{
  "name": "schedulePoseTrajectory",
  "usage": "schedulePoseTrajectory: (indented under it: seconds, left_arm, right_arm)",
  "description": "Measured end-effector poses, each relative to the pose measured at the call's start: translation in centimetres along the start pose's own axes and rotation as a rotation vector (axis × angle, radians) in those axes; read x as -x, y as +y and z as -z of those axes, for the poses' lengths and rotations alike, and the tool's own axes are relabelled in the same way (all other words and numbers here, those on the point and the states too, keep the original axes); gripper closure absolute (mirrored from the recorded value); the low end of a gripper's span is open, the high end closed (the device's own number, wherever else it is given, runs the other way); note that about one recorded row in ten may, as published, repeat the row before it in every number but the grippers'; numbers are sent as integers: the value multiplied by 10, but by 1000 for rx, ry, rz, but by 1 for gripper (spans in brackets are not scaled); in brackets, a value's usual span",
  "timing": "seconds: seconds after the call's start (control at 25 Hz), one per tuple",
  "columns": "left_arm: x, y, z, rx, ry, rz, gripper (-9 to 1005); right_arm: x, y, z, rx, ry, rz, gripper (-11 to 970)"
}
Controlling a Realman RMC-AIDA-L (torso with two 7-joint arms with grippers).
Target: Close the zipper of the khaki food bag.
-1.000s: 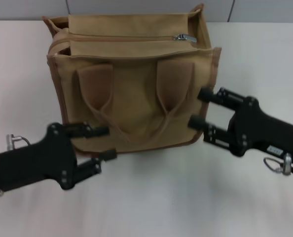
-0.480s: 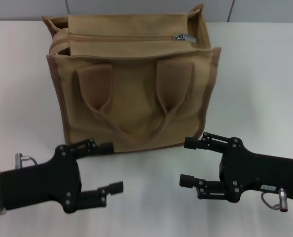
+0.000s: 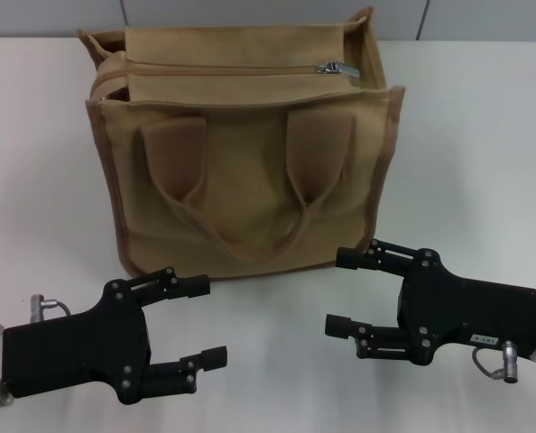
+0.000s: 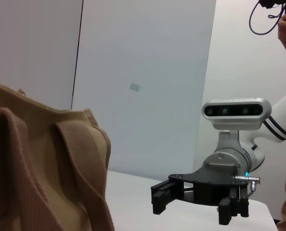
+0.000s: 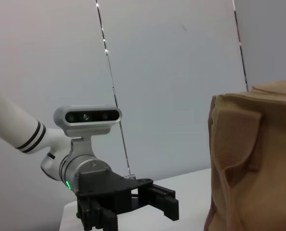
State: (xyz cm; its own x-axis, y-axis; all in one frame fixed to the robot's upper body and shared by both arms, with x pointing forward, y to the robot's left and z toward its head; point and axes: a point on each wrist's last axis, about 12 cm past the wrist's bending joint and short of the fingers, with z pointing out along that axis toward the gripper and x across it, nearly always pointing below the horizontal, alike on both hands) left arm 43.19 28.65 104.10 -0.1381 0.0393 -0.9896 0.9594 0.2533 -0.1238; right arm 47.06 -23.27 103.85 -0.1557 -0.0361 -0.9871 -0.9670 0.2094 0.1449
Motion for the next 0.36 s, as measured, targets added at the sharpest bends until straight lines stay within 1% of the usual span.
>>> schedulePoseTrajectory:
  seconds: [0.36]
  left_arm:
    - [0, 0, 0, -4, -1, -1, 202]
  right_arm:
    - [-1, 1, 0, -4, -1, -2, 163]
